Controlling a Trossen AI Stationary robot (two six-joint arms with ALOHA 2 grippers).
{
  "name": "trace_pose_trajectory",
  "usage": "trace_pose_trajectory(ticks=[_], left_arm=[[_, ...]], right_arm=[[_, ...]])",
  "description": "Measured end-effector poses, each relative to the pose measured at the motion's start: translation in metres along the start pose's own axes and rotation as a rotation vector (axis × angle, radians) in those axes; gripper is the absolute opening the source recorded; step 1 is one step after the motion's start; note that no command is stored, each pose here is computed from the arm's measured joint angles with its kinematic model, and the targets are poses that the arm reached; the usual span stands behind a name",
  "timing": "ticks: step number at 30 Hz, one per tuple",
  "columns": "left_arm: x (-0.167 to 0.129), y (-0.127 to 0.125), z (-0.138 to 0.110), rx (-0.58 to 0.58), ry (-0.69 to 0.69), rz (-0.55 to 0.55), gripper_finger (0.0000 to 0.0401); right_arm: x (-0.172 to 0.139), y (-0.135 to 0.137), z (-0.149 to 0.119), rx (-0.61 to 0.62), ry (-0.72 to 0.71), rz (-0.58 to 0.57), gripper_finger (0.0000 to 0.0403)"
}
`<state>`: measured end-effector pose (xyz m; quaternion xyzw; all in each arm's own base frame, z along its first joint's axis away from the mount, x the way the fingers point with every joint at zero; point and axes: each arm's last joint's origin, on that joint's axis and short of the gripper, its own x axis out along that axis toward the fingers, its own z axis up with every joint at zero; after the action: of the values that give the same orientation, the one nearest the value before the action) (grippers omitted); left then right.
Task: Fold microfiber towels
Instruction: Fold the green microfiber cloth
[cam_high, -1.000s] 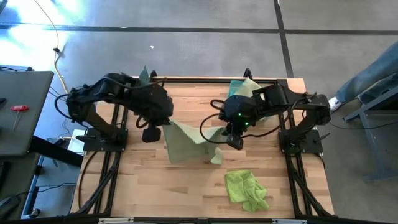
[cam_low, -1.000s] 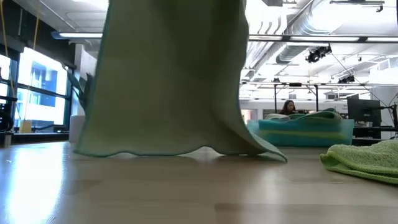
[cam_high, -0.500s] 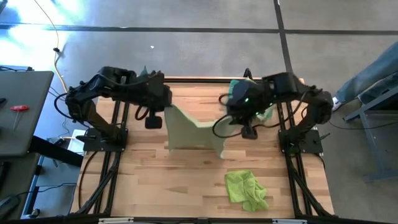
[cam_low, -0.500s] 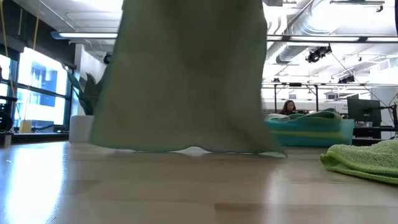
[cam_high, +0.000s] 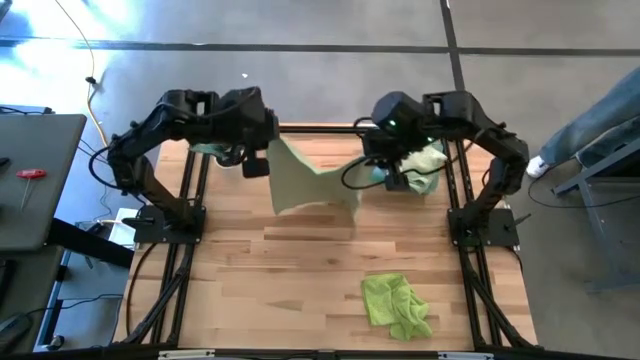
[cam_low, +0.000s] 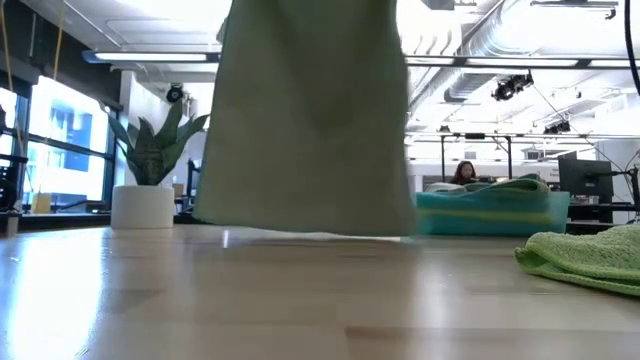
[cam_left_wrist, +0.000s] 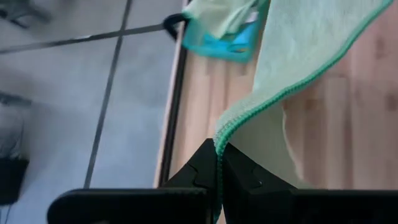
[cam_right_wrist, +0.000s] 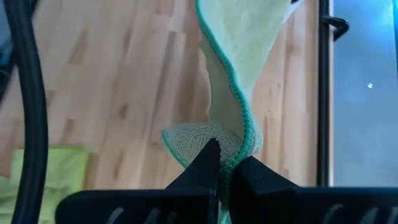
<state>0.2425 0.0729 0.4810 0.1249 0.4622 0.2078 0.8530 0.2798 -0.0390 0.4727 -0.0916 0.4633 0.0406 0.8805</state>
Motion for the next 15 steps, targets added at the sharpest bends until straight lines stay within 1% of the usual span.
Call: trace_pose_trajectory(ticks=[4,6,8,10,12,13,15], left_arm=[[0.004,0.012,-0.004,-0.047,0.023,0.037,0.0],[0.005,0.015,-0.005,-0.098,0.033,0.035,0.0],[0.004,0.014,-0.009,-0.145,0.055,-0.024,0.0],[0.003,0.01,-0.012,-0.172,0.071,-0.112,0.0],[0.004,-0.001,-0.009,-0.188,0.059,-0.204,0.0],[0.005,-0.009,-0.008,-0.177,0.061,-0.259,0.0],[0.009,-0.022,-0.006,-0.162,0.079,-0.333,0.0]], right_arm=[[0.012,-0.016,-0.001,-0.003,0.041,-0.03,0.0],[0.017,-0.019,0.0,0.008,0.053,-0.031,0.0],[0.019,-0.018,0.001,0.024,0.052,-0.011,0.0],[0.021,-0.011,0.004,0.021,0.041,0.028,0.0],[0.022,-0.003,0.007,0.019,0.035,0.062,0.0],[0.023,0.001,0.008,0.028,0.031,0.082,0.0],[0.025,0.011,0.012,0.041,0.024,0.139,0.0]])
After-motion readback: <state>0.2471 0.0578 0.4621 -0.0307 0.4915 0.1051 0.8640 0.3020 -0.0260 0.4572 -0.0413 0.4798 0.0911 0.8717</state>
